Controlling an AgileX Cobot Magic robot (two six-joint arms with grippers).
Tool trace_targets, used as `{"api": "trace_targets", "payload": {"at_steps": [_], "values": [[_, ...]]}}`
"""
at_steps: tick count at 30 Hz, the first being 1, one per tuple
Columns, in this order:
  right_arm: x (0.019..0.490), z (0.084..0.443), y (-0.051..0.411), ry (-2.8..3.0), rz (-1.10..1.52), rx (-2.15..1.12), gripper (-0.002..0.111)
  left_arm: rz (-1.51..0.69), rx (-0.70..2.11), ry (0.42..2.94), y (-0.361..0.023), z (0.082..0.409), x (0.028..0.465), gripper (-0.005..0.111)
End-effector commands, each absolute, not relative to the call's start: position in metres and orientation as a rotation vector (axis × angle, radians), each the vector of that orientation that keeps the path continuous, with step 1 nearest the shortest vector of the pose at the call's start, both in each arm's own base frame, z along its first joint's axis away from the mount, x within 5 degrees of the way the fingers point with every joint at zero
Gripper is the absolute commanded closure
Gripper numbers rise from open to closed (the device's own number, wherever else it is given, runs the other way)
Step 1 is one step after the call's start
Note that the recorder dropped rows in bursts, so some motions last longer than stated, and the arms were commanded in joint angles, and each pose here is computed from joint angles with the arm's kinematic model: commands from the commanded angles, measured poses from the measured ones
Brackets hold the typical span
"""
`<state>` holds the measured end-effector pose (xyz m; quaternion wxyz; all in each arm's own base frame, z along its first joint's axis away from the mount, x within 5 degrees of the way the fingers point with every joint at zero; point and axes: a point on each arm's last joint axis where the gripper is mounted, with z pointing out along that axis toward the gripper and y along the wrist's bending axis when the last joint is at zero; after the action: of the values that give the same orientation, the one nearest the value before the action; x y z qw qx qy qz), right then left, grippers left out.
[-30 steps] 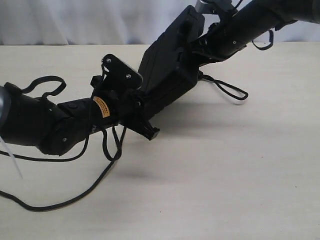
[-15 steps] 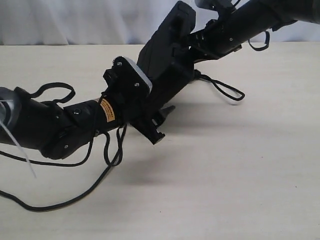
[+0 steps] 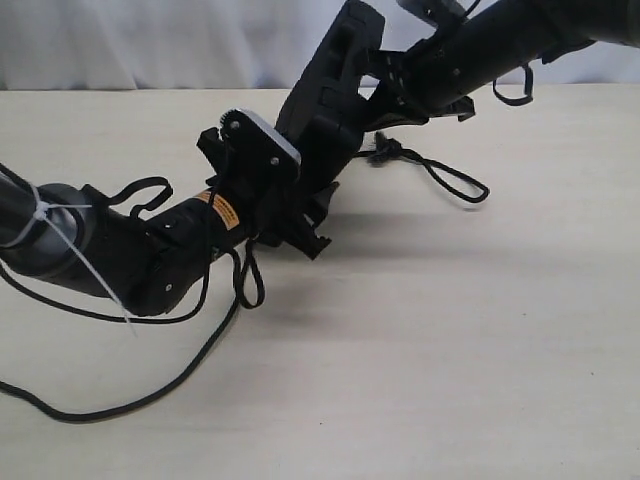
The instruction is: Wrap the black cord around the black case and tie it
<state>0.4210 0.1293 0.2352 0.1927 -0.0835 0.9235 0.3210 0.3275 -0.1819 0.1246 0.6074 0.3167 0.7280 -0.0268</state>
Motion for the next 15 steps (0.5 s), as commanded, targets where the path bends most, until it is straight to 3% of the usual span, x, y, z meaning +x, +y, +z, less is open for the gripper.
{"api": "trace_targets", "payload": {"at_steps": [1, 6, 9, 13, 15], "values": [[0.4154, 0.2437, 0.1389, 2.575, 1.059, -0.228, 0.104, -0.027, 0.724, 1.703, -0.1837, 0.1262, 0.3353, 0.034], [0.4147, 0.2451, 0.1404, 2.569, 1.094, -0.221, 0.104, -0.005, 0.584, 1.732, -0.1772, 0.1293, 0.3403, 0.04], [0.4147, 0.2451, 0.1404, 2.569, 1.094, -0.221, 0.104, -0.002, 0.562, 1.754, -0.1757, 0.1281, 0.3405, 0.062], [0.4146, 0.2444, 0.1399, 2.574, 1.081, -0.229, 0.104, -0.015, 0.619, 1.76, -0.1786, 0.126, 0.3388, 0.1], [0.4152, 0.2427, 0.1363, 2.586, 1.042, -0.244, 0.104, -0.015, 0.616, 1.773, -0.1782, 0.1251, 0.3387, 0.107]]}}
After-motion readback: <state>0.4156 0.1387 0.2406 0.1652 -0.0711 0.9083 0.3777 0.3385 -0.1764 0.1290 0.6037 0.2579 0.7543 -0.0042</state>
